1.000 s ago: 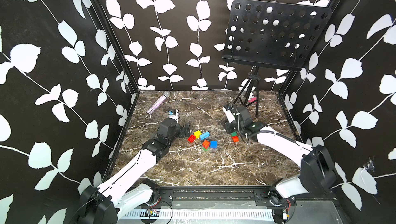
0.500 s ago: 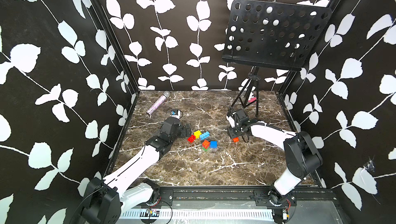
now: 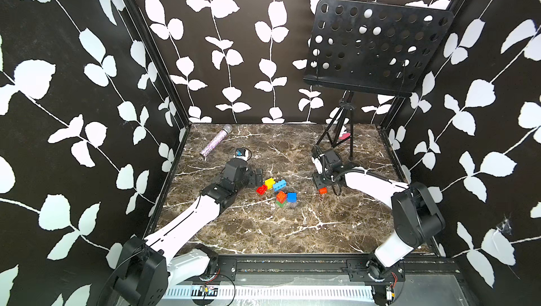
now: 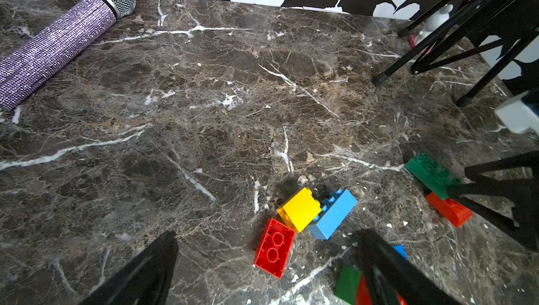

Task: Assemble the letter r with lego
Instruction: Pick up the lego brick from the center of the board.

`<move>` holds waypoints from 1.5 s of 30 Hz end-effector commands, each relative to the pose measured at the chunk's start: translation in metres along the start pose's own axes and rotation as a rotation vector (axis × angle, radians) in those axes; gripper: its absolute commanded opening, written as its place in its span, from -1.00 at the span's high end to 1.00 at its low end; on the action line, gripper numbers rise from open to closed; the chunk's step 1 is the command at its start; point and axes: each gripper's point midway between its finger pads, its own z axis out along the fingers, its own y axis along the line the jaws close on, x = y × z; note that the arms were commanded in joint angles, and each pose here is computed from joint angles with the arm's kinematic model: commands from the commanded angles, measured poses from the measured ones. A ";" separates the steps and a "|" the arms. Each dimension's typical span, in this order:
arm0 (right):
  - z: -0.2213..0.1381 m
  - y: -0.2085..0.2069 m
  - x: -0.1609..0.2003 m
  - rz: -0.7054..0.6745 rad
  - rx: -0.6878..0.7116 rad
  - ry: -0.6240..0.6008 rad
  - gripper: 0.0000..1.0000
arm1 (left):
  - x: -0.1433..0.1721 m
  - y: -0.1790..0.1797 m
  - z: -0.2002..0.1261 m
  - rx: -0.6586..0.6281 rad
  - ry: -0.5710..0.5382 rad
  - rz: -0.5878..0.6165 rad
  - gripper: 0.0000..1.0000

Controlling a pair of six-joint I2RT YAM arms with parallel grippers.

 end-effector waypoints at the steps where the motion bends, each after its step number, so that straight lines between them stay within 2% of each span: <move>1: -0.007 -0.007 -0.012 0.019 0.031 -0.049 -0.02 | -0.012 -0.004 -0.003 0.013 -0.017 -0.008 -0.96; 7: 0.015 -0.006 -0.001 0.018 -0.003 0.053 0.01 | -0.011 -0.004 -0.001 0.011 -0.009 -0.005 -0.96; 16: 0.026 -0.008 0.006 0.028 0.000 0.069 0.06 | -0.005 -0.004 0.006 0.010 0.015 -0.006 -0.96; 24: 0.025 -0.013 0.007 0.029 0.020 0.066 0.27 | -0.003 -0.005 0.008 0.015 0.024 -0.005 -0.94; 31: 0.027 -0.013 0.013 0.016 0.026 0.089 0.16 | -0.002 -0.006 0.010 0.017 0.029 -0.006 -0.93; 36: 0.028 -0.014 0.014 0.020 0.029 0.089 0.26 | -0.002 -0.006 0.009 0.020 0.031 -0.005 -0.93; 41: 0.029 -0.013 0.013 0.018 0.026 0.097 0.27 | -0.001 -0.006 0.009 0.019 0.034 -0.003 -0.93; 45: 0.020 -0.009 0.010 0.024 0.003 0.080 0.45 | -0.001 -0.008 0.010 0.028 0.046 -0.004 -0.93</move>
